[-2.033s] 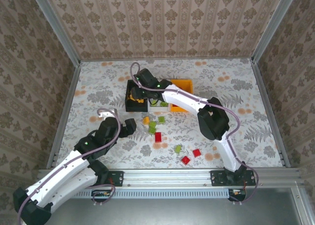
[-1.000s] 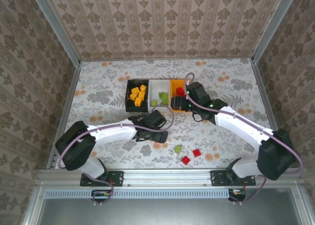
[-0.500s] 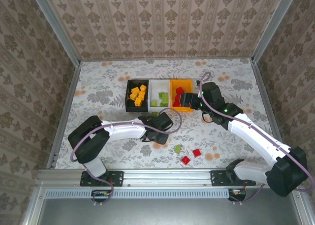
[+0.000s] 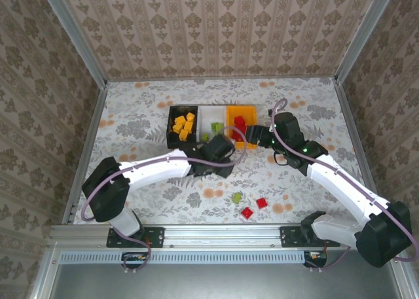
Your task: Sort the legos into containers by color
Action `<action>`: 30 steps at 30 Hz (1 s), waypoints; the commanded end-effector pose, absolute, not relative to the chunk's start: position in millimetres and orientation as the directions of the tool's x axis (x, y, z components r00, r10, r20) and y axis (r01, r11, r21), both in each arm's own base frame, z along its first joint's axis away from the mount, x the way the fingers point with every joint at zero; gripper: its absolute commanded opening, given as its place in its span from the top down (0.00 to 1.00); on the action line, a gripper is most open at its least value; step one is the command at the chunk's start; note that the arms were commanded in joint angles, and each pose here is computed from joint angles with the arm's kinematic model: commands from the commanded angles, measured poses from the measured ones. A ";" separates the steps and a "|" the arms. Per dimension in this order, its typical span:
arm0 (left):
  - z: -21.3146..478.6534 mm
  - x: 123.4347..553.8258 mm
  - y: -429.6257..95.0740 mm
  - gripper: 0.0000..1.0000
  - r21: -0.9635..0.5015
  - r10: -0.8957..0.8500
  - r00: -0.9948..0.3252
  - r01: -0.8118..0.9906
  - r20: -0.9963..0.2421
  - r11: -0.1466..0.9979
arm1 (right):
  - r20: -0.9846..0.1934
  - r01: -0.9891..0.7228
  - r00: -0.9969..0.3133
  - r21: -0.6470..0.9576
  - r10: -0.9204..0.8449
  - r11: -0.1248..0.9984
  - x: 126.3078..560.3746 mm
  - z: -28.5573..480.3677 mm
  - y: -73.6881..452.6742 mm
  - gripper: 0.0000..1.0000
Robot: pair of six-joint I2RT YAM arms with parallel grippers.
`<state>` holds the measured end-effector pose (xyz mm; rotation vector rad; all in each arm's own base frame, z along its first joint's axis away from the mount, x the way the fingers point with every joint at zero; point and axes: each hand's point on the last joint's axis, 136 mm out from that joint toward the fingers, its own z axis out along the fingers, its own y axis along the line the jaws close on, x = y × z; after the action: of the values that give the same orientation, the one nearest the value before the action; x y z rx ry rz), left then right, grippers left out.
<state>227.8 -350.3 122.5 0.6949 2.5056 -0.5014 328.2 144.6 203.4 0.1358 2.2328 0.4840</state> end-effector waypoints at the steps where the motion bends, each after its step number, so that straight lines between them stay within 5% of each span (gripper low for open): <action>1: 159.1 278.3 -359.5 0.70 -0.187 0.318 -0.692 0.550 -0.648 0.814 | -0.711 -0.017 -0.642 0.388 0.288 0.921 324.9 200.6 132.5 0.19; 16: 164.0 416.4 -409.0 0.65 -0.195 0.185 -0.660 0.458 -0.728 0.867 | -0.693 0.013 -0.655 0.390 0.303 0.921 315.5 188.6 121.5 0.18; 23: 173.6 422.4 -423.1 0.32 -0.220 0.171 -0.663 0.463 -0.729 0.859 | -0.660 -0.008 -0.699 0.392 0.275 0.920 304.4 180.2 125.5 0.17; 30: 220.9 395.9 -417.5 0.11 -0.277 0.108 -0.618 0.493 -0.779 0.825 | -0.565 0.004 -0.792 0.372 0.230 0.928 279.1 149.2 125.7 0.16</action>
<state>410.9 -418.6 168.9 0.4525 2.2870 -0.5164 300.9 127.7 171.5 0.1775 2.3395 0.4725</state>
